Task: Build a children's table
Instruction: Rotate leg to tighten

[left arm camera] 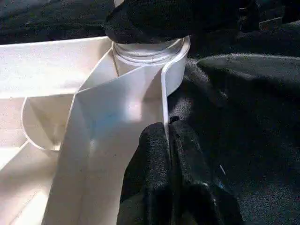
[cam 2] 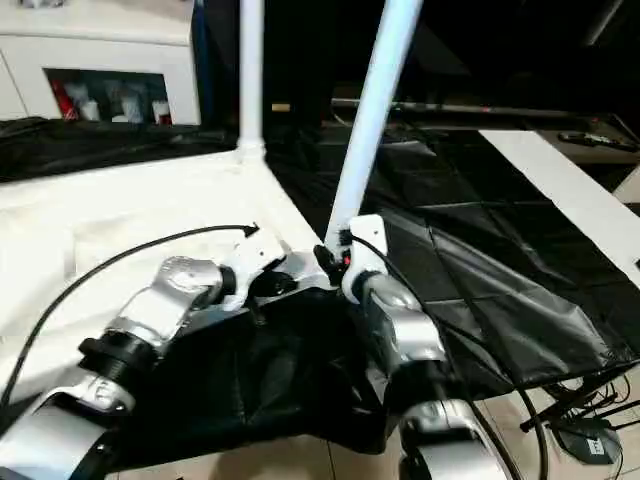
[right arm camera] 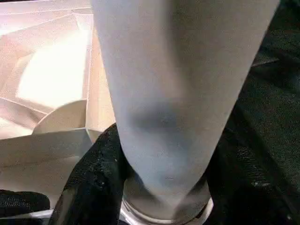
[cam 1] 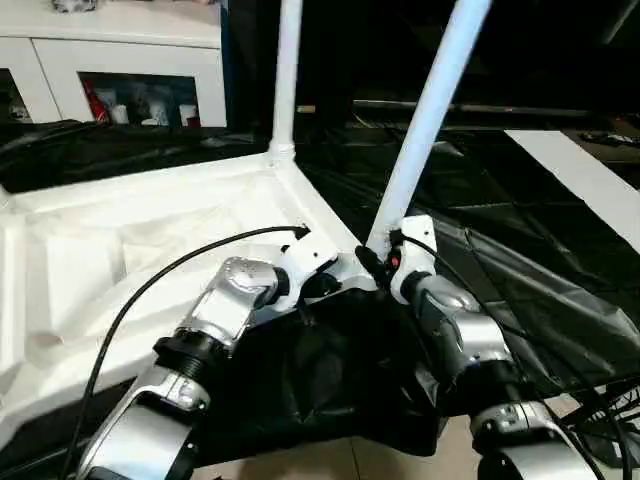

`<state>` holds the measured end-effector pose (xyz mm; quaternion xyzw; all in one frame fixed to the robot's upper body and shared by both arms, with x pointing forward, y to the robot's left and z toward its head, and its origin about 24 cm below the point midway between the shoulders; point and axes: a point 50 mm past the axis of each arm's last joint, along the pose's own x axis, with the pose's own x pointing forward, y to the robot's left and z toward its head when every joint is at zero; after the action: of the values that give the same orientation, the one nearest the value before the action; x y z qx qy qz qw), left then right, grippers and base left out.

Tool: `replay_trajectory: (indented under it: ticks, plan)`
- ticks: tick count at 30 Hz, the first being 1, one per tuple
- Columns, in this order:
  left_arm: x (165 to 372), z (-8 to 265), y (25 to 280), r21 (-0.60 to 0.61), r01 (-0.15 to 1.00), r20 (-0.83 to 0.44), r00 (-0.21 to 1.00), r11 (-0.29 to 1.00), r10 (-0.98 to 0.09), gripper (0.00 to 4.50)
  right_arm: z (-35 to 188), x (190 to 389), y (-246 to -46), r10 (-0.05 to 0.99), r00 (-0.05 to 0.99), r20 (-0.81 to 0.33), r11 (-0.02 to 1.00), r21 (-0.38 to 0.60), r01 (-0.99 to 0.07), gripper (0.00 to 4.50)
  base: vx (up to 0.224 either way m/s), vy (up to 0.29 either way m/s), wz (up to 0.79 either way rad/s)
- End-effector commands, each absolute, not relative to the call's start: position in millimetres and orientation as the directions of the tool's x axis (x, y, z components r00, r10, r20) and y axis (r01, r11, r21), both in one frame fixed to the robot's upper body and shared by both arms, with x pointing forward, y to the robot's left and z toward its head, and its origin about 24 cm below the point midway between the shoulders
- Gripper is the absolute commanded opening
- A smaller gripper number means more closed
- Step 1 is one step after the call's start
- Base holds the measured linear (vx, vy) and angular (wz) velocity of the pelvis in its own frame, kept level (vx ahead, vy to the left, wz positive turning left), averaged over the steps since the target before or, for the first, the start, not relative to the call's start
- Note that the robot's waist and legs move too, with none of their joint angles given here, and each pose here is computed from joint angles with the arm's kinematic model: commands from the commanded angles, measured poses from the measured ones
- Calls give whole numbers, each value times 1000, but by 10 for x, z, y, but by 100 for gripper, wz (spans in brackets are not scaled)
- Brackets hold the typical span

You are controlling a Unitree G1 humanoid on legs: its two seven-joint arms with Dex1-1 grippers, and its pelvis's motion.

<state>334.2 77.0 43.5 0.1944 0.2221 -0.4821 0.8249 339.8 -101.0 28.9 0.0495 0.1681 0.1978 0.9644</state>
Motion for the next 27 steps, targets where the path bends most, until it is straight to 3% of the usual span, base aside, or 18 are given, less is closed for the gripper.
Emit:
replay_trajectory:
  ticks: [1,5,7,9,12,13,18,22,23,27]
  plan:
    - [3164,415,294,52,958,-525,266,282,-808,0,233,3299,-569,561,764,-320,828,251,-502,275,0,0,0]
    - [3217,410,548,56,960,-549,259,275,-794,0,280,3256,-768,652,701,-290,758,221,-614,321,0,0,0]
    - [3218,411,598,55,963,-553,249,263,-795,0,287,3238,-820,672,680,-292,738,196,-646,326,0,0,0]
    - [3208,417,770,47,975,-569,206,218,-796,0,346,3154,-1015,759,587,-281,640,159,-752,326,0,0,0]
    - [3191,435,851,36,982,-572,174,188,-801,0,395,3106,-1116,801,534,-271,584,151,-798,326,0,0,0]
    - [3148,475,889,16,992,-548,116,128,-828,0,440,3073,-1186,826,497,-266,544,141,-827,326,0,0,0]
    - [3024,526,1055,-43,999,-539,-29,-7,-842,0,562,2940,-1294,901,357,-244,397,136,-908,326,0,0,0]
    - [2989,504,1164,-61,997,-563,-67,-40,-824,0,593,2833,-1322,935,257,-244,301,164,-939,326,0,0,0]
    - [2983,499,1184,-66,997,-567,-74,-44,-821,0,590,2808,-1324,940,232,-249,280,175,-944,301,0,0,0]
    - [2981,511,1238,-73,996,-576,-88,-56,-813,0,562,2734,-1346,947,169,-272,230,208,-951,275,0,0,0]
